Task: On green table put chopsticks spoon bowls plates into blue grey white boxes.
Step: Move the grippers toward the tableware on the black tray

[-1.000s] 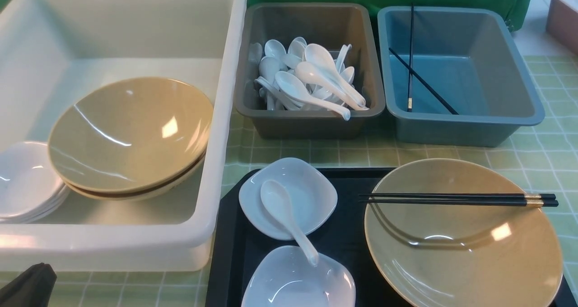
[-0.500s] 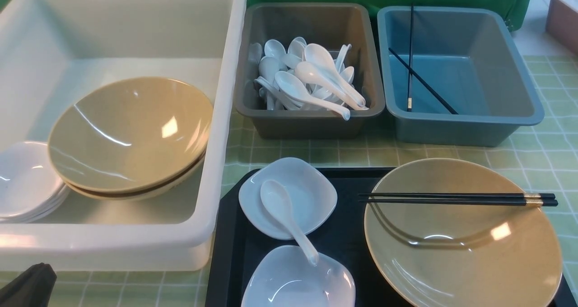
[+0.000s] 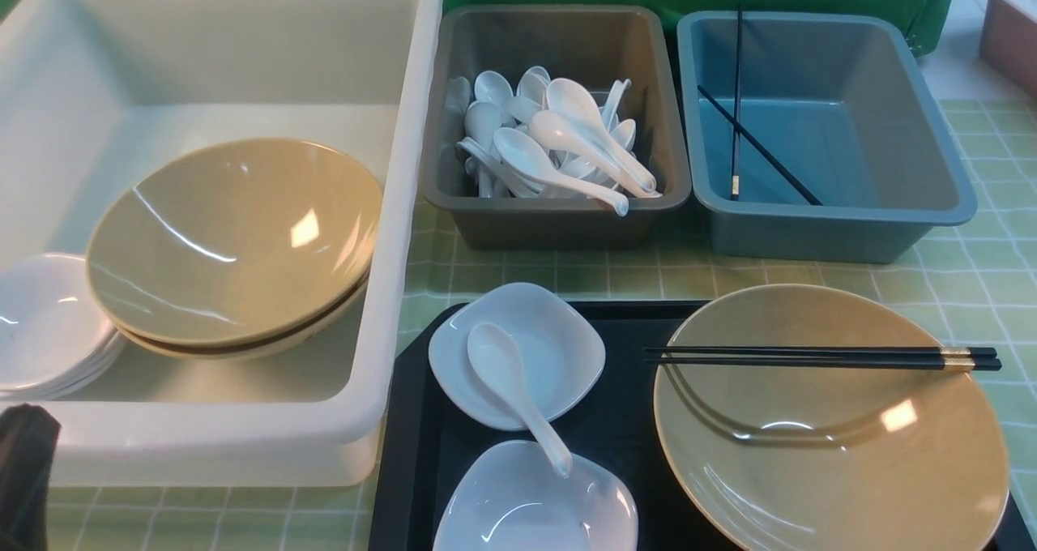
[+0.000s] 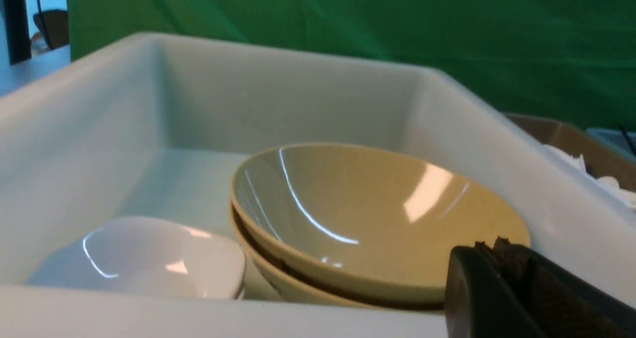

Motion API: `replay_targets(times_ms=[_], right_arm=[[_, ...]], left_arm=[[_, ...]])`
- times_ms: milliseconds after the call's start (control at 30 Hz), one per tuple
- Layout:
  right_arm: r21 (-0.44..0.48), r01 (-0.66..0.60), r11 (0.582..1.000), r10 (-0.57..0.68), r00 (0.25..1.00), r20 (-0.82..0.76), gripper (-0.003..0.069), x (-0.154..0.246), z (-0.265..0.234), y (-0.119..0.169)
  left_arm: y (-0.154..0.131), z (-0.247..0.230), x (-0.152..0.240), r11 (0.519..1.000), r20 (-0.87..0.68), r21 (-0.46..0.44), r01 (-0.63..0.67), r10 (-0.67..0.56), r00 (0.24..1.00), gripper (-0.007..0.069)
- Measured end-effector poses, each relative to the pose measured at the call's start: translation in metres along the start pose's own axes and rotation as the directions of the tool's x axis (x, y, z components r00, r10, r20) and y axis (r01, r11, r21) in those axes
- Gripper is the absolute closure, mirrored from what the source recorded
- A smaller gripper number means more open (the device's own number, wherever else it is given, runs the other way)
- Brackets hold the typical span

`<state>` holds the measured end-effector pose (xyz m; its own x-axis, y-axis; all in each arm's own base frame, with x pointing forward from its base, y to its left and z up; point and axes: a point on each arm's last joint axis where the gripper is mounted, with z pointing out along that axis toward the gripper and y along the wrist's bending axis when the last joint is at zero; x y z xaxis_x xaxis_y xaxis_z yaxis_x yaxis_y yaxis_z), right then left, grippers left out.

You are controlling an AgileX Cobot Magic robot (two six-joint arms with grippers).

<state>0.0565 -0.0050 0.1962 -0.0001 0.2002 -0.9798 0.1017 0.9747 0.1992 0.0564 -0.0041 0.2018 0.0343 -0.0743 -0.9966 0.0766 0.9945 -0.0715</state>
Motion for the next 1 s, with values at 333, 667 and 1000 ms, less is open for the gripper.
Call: replay_targets(times_ms=[333, 667, 1000], right_arm=[[-0.045, -0.220, 0.975, 0.224, 0.954, 0.198, 0.0421, -0.019, -0.002, 0.000], [-0.131, -0.356, 0.925, 0.378, 0.895, 0.235, 0.0421, -0.081, -0.012, 0.015], [0.007, -0.197, 0.980, 0.194, 0.959, -0.209, 0.0421, -0.162, 0.054, 0.039]], left_arm=[[-0.001, -0.001, -0.012, 0.997, 0.135, 0.021, 0.071, -0.073, 0.988, 0.0627], [-0.006, -0.019, -0.103, 0.979, 0.458, 0.111, 0.169, -0.202, 0.866, 0.0627], [-0.016, 0.044, -0.180, 0.968, -0.082, 0.008, 0.251, -0.250, 0.965, 0.0627]])
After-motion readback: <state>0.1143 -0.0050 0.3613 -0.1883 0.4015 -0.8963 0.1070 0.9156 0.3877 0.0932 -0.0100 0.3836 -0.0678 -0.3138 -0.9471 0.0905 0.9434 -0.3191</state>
